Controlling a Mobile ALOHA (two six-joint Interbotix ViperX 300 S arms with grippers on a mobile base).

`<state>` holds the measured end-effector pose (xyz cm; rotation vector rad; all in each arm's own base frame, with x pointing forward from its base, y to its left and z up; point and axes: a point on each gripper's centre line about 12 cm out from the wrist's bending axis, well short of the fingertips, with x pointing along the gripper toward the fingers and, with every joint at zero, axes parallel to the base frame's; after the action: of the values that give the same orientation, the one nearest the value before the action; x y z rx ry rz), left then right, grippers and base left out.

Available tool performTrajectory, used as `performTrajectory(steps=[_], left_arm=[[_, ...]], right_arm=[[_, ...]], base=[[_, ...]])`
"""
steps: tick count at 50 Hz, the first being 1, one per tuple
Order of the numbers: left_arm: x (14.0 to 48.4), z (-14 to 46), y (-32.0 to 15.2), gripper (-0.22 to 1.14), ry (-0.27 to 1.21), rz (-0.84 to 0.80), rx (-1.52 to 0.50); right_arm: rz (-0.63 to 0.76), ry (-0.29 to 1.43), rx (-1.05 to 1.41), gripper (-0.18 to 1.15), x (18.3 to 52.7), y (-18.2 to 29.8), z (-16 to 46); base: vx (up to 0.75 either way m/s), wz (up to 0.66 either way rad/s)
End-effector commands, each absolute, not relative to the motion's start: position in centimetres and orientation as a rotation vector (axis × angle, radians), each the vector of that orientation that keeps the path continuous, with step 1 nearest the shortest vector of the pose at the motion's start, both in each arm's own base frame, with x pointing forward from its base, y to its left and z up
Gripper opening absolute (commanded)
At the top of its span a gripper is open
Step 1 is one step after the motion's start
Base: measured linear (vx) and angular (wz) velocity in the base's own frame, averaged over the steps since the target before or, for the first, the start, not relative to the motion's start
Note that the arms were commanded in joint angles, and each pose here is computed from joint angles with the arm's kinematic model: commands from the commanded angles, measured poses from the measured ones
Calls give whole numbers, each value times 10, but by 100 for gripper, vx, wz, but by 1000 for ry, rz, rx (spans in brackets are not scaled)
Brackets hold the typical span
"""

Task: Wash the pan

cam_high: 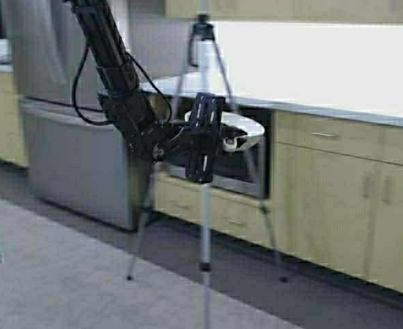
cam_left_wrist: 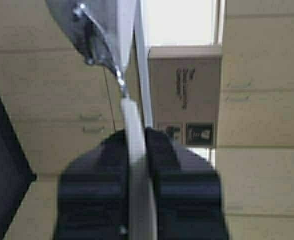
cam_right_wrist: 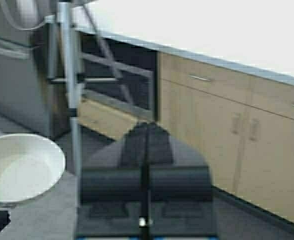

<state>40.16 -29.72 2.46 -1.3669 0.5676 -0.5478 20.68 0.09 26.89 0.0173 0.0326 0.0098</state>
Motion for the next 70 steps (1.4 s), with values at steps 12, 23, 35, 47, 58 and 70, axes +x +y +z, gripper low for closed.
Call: performTrajectory(steps=[12, 23, 35, 47, 58, 70], left_arm=[[404, 82, -295, 2, 463, -639, -1381], [400, 80, -287, 2, 470, -619, -1379], [395, 83, -280, 2, 462, -626, -1383], [389, 84, -258, 2, 464, -578, -1382], [391, 83, -216, 2, 436, -488, -1386], [394, 77, -169, 2, 384, -428, -1390]], right_arm=[[9, 10, 19, 6, 208, 1, 277], [9, 19, 19, 6, 211, 1, 275], [9, 20, 31, 6, 211, 1, 275], [10, 17, 56, 6, 209, 1, 275], [9, 13, 66, 6, 210, 1, 277], [14, 26, 47, 6, 211, 1, 274]], base=[[20, 63], [18, 59], [17, 56], [19, 63], [18, 50], [18, 39]])
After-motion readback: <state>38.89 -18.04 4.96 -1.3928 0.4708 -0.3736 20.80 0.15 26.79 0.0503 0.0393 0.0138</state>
